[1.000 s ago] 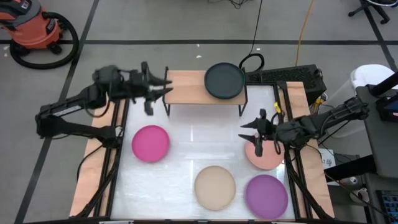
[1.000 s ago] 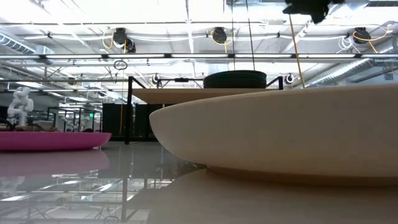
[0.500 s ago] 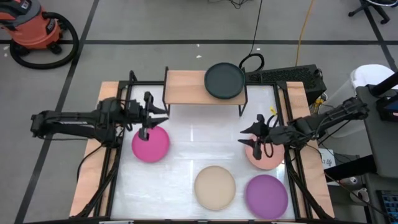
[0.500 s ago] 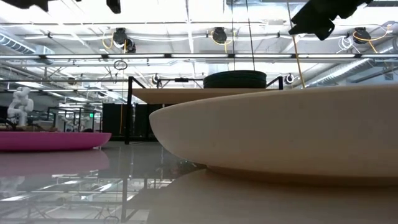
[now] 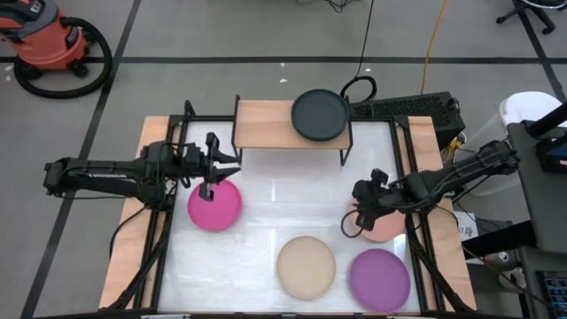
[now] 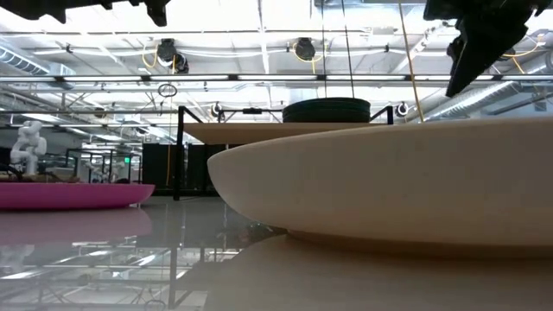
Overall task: Place and stack plates onto a shelf
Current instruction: Put the light pink plate on the shelf, then stack the pink plate on the light pink plate on the shelf
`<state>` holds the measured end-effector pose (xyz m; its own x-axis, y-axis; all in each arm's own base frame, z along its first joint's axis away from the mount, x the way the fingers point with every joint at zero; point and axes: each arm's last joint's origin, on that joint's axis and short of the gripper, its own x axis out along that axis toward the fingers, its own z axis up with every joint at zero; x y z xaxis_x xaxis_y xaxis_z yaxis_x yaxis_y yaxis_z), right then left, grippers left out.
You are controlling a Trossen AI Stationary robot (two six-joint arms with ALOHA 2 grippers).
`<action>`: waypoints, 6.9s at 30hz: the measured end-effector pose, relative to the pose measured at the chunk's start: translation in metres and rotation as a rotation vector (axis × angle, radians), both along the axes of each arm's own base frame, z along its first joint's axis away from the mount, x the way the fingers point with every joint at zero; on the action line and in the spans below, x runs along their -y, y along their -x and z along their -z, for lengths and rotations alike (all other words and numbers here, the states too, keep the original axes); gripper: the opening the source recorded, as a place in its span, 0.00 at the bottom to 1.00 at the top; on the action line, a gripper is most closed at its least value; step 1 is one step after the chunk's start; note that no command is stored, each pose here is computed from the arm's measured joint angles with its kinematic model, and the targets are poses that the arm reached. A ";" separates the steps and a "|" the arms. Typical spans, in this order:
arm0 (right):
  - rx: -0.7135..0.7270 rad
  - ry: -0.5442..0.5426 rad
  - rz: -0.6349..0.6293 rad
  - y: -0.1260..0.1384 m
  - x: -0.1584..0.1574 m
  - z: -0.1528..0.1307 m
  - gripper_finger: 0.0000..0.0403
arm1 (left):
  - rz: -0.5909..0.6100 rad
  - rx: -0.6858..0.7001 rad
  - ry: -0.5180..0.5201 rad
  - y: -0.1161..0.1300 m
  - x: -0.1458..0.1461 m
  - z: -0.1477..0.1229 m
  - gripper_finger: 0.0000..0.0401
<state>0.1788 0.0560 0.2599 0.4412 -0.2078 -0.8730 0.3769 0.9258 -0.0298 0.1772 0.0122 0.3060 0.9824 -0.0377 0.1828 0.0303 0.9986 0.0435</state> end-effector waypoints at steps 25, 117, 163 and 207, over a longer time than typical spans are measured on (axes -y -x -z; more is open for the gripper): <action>-0.269 -0.254 0.061 -0.009 -0.013 0.102 0.41 | 0.011 -0.078 0.033 -0.004 0.000 0.008 0.29; 0.686 0.639 -0.399 -0.187 0.148 -0.041 0.00 | -0.392 -0.159 -0.015 0.049 -0.031 0.005 0.29; 0.563 0.618 -0.472 -0.198 0.149 -0.011 0.29 | -0.409 -0.304 0.100 0.030 -0.038 0.024 0.29; 1.004 0.600 -0.338 -0.043 0.046 -0.025 0.27 | -0.398 -1.472 0.179 -0.072 0.115 0.137 0.29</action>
